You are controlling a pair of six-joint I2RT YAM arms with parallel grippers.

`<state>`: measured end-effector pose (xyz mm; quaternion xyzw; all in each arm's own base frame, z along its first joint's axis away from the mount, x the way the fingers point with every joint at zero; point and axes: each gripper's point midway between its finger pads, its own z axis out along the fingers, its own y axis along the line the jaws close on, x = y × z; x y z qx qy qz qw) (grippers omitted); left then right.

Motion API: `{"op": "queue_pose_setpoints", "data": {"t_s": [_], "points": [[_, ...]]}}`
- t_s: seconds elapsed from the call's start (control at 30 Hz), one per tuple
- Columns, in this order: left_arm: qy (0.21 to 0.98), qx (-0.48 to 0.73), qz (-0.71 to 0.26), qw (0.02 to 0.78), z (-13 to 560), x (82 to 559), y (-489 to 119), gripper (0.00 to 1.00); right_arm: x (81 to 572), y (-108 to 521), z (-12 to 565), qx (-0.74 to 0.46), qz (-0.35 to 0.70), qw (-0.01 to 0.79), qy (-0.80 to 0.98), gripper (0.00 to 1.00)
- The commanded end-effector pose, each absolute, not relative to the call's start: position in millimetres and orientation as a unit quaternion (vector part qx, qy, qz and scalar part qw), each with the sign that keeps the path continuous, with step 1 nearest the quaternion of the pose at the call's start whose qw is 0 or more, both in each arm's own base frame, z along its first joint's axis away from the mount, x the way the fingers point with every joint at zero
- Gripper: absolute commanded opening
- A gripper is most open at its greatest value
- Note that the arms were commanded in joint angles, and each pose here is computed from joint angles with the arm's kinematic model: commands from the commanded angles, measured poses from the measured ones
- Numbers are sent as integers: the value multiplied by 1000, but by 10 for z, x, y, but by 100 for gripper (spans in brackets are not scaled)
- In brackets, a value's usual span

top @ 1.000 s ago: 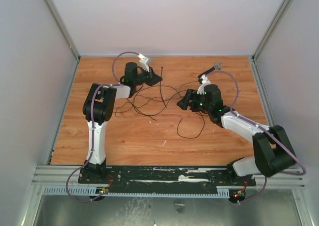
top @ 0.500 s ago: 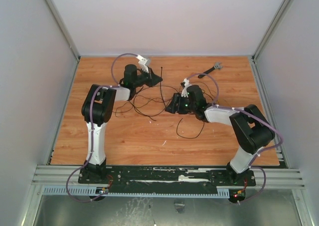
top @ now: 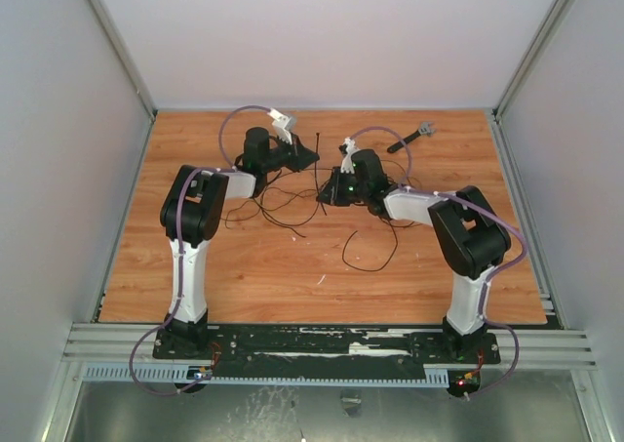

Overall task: Zip-tie the wires
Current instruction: Tie the cable at the center of the board.

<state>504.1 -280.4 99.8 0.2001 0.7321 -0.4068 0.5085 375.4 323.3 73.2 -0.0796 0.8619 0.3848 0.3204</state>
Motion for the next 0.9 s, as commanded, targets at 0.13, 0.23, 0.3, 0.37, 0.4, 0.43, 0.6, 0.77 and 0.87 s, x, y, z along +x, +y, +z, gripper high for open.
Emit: {"op": "queue_pose_setpoints", "data": {"t_s": [0.13,0.23,0.3,0.37,0.4,0.43,0.6,0.77,0.87], "points": [[715,203,-417,523,1252,4968,-2880,0,3880,3384,631,-99,384,315,862,0],[716,201,-419,521,1252,4938,-2879,0,3997,3395,613,-101,371,326,864,0],[719,198,-419,519,1245,4924,-2871,0,4068,3397,604,-101,363,332,864,0],[721,193,-421,514,1223,4903,-2868,0,4125,3425,617,-104,362,336,863,0],[723,191,-423,513,1204,4888,-2864,0,4147,3438,612,-106,362,335,864,0],[723,190,-424,511,1195,4876,-2862,0,4160,3448,609,-108,361,335,864,0],[725,183,-432,504,1178,4847,-2870,0,4185,3422,570,-117,345,333,870,0],[729,180,-441,492,1138,4809,-2898,0,4108,3387,511,-135,337,321,875,6],[732,178,-440,488,1095,4788,-2890,0,4021,3337,500,-148,334,316,876,11]]}}
